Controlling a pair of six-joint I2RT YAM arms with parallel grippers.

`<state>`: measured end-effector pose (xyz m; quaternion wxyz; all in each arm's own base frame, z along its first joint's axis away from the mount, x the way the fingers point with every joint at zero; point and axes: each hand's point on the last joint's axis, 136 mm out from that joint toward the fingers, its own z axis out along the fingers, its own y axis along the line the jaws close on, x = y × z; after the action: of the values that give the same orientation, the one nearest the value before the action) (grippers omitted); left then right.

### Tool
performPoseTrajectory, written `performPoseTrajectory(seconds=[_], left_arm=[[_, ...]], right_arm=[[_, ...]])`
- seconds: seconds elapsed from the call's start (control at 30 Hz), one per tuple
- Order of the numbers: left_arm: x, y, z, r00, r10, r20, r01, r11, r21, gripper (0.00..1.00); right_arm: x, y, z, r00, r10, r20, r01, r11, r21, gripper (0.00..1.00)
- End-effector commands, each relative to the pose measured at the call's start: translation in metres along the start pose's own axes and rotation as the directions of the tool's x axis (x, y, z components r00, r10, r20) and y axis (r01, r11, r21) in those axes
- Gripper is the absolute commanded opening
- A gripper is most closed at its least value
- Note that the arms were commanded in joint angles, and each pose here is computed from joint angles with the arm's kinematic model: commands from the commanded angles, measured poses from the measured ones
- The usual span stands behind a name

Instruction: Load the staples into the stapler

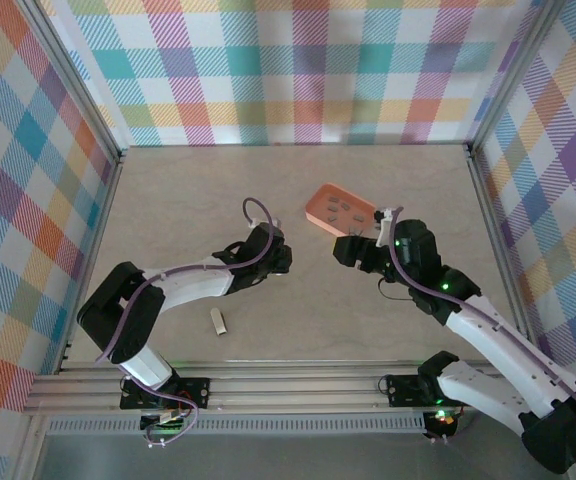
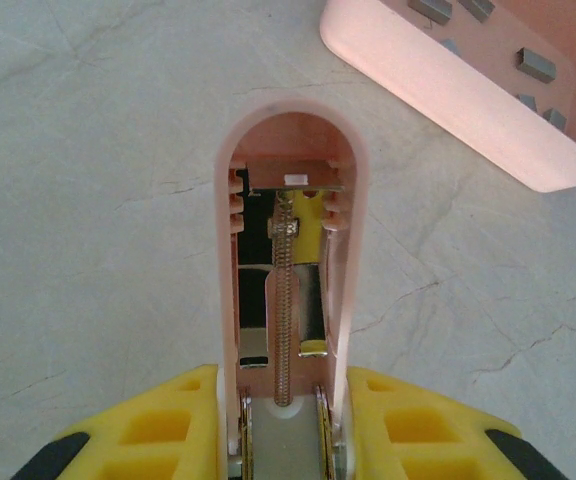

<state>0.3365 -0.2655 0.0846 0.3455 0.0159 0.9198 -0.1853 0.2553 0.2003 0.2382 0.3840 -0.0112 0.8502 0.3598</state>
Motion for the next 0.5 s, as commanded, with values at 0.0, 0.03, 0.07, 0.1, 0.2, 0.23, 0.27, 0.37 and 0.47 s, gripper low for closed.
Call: performPoseTrajectory(seconds=[0.0,0.03,0.07,0.1,0.2,0.23,0.27,0.37,0.47], left_arm=[[0.002,0.0,0.007,1.0,-0.021,0.016,0.021,1.0,-0.007,0.16],[0.002,0.001,0.009,1.0,-0.024,0.015,0.024,1.0,-0.009,0.17],[0.003,0.0,0.01,0.999,-0.028,0.014,0.029,1.0,-0.007,0.17],[0.004,0.0,0.011,0.999,-0.032,0.014,0.032,0.999,-0.005,0.18],[0.007,-0.001,0.014,0.999,-0.041,0.001,0.041,0.999,0.0,0.18],[0.008,-0.002,0.015,0.999,-0.044,-0.001,0.044,0.999,0.001,0.18],[0.009,-0.002,0.015,0.999,-0.046,-0.002,0.046,0.999,0.0,0.19],[0.013,0.0,0.016,0.998,-0.058,-0.007,0.058,0.998,-0.004,0.19],[0.016,0.002,0.018,0.998,-0.066,-0.01,0.066,0.998,-0.006,0.2]], right_arm=[[0.001,-0.003,-0.002,1.0,0.009,0.005,-0.009,1.0,0.007,0.73],[0.001,-0.002,-0.002,1.0,0.006,0.001,-0.006,1.0,0.0,0.73],[0.001,-0.001,-0.003,1.0,0.002,0.0,-0.002,1.0,-0.003,0.73],[0.0,0.0,-0.003,1.0,0.002,0.0,-0.002,1.0,-0.005,0.74],[0.0,0.0,-0.003,1.0,0.0,0.0,0.0,1.0,-0.005,0.74],[0.0,0.001,-0.003,1.0,0.0,0.001,0.0,1.0,-0.007,0.74],[0.0,0.0,-0.003,1.0,0.0,0.001,0.0,1.0,-0.005,0.74],[0.0,0.001,-0.002,1.0,0.0,-0.001,0.0,1.0,-0.009,0.74],[0.001,0.002,-0.002,1.0,0.0,-0.006,0.0,1.0,-0.016,0.74]])
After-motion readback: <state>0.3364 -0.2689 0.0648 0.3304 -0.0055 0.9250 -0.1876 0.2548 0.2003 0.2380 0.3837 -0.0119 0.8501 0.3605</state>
